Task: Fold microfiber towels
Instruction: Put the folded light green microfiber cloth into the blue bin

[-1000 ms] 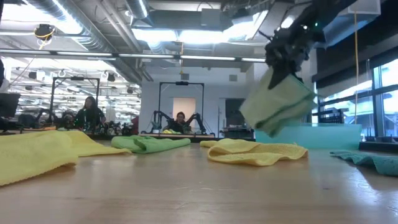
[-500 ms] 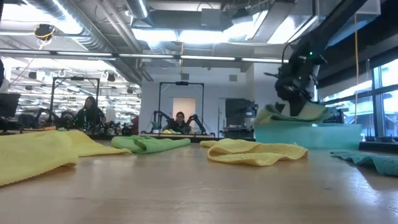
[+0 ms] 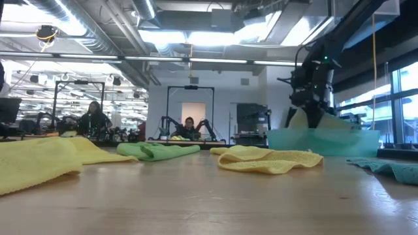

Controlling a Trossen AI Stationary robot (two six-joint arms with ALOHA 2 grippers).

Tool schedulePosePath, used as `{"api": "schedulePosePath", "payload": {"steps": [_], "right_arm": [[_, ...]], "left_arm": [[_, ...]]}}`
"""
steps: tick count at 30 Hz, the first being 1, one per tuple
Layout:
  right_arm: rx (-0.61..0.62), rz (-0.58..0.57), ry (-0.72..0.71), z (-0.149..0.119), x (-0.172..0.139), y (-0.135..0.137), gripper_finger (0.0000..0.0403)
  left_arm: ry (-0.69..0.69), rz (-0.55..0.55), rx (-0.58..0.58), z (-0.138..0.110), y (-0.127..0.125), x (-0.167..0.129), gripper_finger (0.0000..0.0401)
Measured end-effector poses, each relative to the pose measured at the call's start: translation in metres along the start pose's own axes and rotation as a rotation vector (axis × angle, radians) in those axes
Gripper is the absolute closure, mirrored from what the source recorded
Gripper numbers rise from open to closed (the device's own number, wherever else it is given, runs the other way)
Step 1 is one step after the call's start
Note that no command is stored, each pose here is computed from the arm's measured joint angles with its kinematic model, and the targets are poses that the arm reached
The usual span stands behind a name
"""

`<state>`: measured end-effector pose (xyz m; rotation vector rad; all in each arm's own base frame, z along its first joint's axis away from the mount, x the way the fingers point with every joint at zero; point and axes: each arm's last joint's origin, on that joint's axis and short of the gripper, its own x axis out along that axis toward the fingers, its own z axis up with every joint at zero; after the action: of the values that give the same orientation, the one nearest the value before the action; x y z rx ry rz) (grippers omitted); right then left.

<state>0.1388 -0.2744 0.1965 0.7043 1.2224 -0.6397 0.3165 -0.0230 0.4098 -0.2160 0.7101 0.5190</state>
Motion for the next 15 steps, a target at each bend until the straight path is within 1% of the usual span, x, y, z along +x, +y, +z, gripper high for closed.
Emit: {"api": "schedulePosePath", "payload": {"steps": [4, 8, 10, 13, 14, 15], "right_arm": [[0.017, 0.002, 0.006, -0.001, 0.0, 0.0, 0.0367], [0.074, 0.002, 0.043, -0.004, 0.0, 0.0, 0.0326], [0.117, -0.042, 0.087, -0.008, 0.0, -0.001, 0.0304], [0.145, -0.182, 0.158, -0.014, 0.001, -0.005, 0.0282], [0.146, -0.196, 0.168, -0.016, 0.001, -0.006, 0.0279], [0.149, -0.187, 0.174, -0.017, 0.002, -0.006, 0.0278]], "left_arm": [[0.004, -0.008, -0.005, 0.0, 0.0, 0.0, 0.0328], [0.004, -0.007, -0.005, 0.0, 0.0, 0.0, 0.0328], [0.005, -0.007, -0.005, 0.0, 0.0, 0.0, 0.0328], [0.004, -0.007, -0.005, 0.0, 0.0, 0.0, 0.0328], [0.004, -0.007, -0.005, 0.0, 0.0, 0.0, 0.0328], [0.004, -0.007, -0.005, 0.0, 0.0, 0.0, 0.0328]]}}
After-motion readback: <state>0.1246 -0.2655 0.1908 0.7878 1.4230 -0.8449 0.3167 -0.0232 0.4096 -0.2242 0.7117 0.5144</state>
